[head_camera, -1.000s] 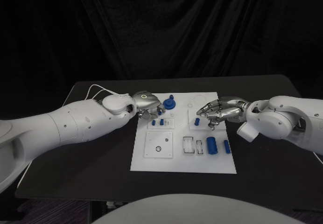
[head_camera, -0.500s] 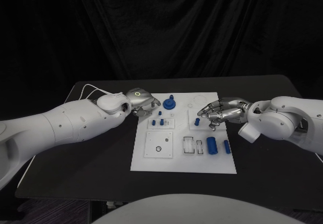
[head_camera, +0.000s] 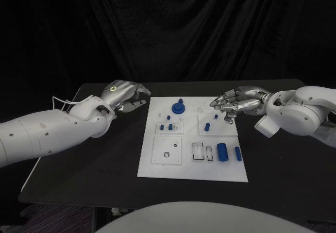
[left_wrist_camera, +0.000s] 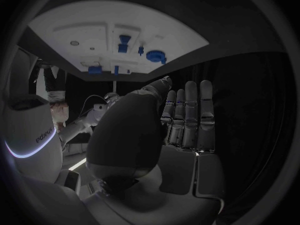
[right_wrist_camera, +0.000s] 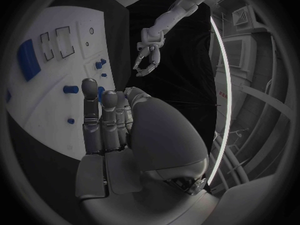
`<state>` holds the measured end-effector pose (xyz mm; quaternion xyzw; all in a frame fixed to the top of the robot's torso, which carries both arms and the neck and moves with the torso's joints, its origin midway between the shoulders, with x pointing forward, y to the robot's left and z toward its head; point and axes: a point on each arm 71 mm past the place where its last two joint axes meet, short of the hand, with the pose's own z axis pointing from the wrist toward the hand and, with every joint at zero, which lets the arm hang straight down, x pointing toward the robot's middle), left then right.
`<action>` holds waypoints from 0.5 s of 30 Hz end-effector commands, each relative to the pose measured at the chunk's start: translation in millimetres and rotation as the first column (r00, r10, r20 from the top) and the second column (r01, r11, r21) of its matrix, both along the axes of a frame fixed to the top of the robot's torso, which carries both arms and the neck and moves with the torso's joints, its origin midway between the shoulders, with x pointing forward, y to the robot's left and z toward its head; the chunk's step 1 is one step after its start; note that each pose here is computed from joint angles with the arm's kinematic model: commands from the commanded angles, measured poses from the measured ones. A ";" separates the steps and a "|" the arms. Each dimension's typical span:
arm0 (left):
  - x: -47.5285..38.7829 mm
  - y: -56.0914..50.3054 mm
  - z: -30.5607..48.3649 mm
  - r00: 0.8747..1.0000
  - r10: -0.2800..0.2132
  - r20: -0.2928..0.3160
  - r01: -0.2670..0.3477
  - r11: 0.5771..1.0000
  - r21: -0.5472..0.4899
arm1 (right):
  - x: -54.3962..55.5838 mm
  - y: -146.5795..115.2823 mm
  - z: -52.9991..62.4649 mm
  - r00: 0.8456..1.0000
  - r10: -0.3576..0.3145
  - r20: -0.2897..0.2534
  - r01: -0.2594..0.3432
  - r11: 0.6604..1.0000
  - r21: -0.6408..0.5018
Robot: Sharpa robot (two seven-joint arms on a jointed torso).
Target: Assemble the parts on the task board
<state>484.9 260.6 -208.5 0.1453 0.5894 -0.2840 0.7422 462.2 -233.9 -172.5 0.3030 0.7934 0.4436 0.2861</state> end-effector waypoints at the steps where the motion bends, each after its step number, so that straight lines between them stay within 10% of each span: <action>1: -7.9 5.4 14.6 0.999 0.003 0.035 0.006 0.964 -0.265 | 3.8 0.7 10.0 0.985 0.049 0.165 -0.027 0.991 -0.132; 9: -19.1 3.5 17.5 0.974 -0.146 -0.171 0.014 0.798 -0.602 | 9.1 -3.5 23.2 0.884 0.209 0.418 -0.028 0.917 -0.399; 15: -29.7 -8.5 17.4 0.861 -0.416 -0.294 -0.042 0.517 -0.855 | 12.1 -16.4 30.3 0.760 0.329 0.560 0.077 0.810 -0.581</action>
